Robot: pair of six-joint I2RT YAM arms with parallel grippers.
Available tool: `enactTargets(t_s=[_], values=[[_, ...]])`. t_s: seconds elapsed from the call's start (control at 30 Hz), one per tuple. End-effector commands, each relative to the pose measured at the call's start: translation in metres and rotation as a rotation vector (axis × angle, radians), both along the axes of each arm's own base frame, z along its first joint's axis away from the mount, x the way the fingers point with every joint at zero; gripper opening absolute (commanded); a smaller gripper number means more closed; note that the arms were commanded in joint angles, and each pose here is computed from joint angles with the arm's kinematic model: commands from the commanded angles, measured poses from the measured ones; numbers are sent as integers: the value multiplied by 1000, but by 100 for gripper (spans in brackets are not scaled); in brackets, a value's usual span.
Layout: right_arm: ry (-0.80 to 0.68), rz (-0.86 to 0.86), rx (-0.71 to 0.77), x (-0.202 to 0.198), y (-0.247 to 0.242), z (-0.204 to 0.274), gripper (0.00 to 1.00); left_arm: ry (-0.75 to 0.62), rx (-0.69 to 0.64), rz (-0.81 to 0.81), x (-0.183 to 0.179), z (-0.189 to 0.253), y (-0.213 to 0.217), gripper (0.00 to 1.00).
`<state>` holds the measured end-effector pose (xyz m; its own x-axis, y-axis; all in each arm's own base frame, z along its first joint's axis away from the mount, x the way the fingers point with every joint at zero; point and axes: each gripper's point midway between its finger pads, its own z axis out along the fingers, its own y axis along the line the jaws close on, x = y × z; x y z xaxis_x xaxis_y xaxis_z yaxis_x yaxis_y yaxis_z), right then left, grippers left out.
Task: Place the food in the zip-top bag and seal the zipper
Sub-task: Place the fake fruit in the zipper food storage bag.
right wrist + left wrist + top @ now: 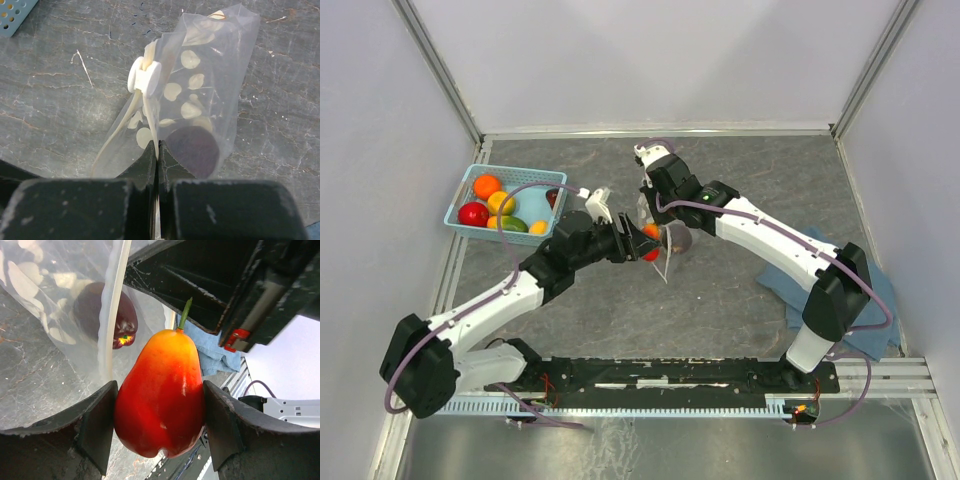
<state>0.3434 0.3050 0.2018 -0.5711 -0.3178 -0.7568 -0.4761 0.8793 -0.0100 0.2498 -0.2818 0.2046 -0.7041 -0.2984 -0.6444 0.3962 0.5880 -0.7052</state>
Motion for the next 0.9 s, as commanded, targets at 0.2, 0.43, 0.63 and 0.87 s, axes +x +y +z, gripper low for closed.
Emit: enactTargets(t_s=[0.2,0.43,0.63,0.87], values=[[-29,5,74,-1,5,21,2,57,17,117,15,-17,2,15],[-30,7,77,-3,4,20,2,64,55,187,19,-28,15,15],[-11,28,108,-8,9,19,2,64,63,187,28,-32,9,15],[16,61,140,-16,14,20,2,27,63,261,47,-23,11,17]])
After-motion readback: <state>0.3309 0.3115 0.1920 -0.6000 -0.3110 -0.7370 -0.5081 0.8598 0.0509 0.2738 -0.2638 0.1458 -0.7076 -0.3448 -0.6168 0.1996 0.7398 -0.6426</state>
